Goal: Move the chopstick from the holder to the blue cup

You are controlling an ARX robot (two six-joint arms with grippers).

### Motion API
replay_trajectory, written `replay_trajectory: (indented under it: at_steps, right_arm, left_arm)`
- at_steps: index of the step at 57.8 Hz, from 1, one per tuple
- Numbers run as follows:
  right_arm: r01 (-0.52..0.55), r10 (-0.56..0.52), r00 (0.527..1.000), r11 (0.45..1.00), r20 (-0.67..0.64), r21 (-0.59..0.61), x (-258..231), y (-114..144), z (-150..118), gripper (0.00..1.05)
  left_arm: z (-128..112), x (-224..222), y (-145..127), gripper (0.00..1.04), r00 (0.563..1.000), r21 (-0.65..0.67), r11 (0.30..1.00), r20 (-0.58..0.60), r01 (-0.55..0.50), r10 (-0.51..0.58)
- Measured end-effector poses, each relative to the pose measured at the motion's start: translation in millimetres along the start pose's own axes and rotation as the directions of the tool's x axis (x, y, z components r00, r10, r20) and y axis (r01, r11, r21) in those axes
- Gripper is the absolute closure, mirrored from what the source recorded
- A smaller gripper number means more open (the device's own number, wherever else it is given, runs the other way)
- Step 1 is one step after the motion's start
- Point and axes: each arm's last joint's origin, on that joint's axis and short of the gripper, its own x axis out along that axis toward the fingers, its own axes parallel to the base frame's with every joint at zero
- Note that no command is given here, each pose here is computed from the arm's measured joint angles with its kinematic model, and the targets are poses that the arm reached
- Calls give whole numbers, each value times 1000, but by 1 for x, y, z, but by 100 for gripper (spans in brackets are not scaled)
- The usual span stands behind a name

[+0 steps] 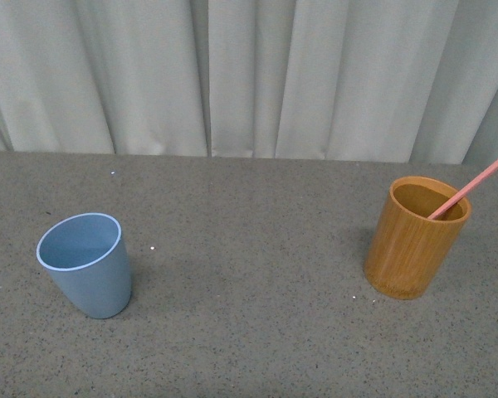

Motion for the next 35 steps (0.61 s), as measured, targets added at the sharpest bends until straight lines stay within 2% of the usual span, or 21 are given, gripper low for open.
replay_trajectory:
  at_steps: [35]
  right_arm:
    - [0, 0, 1000, 1000, 0, 0, 0, 0, 0, 10]
  left_arm:
    - [0, 0, 0, 7, 1000, 0, 1000, 0, 0, 0]
